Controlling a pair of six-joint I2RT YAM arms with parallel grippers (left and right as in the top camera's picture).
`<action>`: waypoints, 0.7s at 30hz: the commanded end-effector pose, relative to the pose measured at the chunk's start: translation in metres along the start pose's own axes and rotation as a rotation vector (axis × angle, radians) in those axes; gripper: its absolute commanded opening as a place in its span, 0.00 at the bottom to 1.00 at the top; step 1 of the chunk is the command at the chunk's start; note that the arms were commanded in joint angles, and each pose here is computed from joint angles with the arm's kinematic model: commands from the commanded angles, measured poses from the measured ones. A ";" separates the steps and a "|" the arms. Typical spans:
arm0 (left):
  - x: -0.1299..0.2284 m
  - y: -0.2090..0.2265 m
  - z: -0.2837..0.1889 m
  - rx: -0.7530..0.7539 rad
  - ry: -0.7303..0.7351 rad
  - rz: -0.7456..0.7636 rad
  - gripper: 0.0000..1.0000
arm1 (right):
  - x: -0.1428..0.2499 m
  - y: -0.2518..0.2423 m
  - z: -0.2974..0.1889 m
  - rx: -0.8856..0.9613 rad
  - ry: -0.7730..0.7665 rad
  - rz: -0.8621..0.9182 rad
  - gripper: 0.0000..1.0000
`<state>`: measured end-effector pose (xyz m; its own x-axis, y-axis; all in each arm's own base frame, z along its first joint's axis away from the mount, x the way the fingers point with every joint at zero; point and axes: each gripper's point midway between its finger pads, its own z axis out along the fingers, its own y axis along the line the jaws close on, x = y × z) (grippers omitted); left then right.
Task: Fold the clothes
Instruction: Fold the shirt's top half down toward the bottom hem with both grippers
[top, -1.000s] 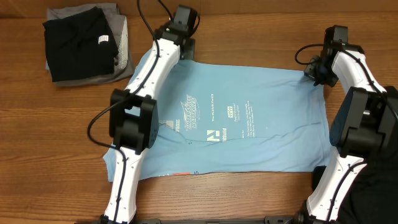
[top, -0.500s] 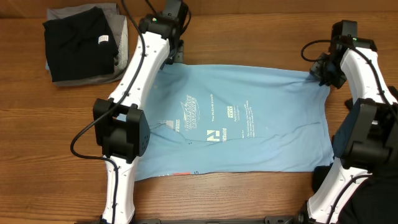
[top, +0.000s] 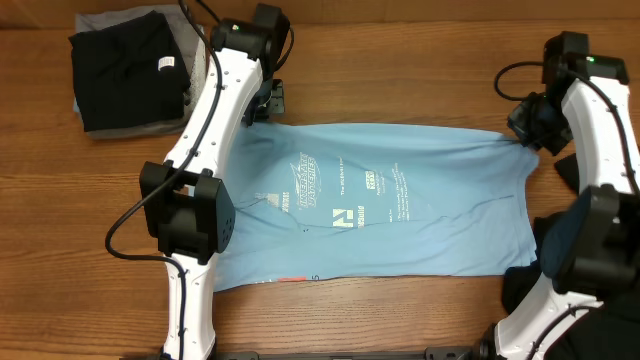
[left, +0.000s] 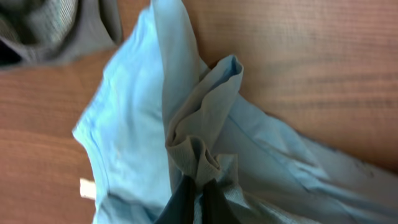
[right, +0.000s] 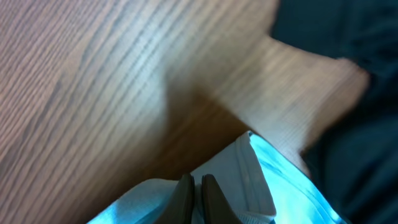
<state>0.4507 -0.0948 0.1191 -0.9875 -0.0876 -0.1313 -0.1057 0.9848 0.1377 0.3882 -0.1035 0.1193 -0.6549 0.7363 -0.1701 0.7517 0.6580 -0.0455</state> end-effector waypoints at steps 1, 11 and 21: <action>0.011 -0.004 -0.023 0.066 0.013 -0.003 0.04 | -0.008 -0.011 -0.030 0.002 -0.071 0.071 0.04; 0.057 0.003 -0.030 -0.077 0.148 -0.008 0.04 | 0.015 -0.028 -0.020 0.080 0.003 0.136 0.04; 0.076 -0.003 -0.061 -0.059 0.102 0.000 0.04 | 0.024 -0.044 -0.031 0.128 0.004 0.127 0.04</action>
<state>0.3783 -0.1198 0.1392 -0.9966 -0.0725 0.0399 -0.0633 0.9783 0.1972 0.3434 -0.1037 0.1293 -0.5721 0.8117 -0.1178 0.8180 0.5545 -0.1529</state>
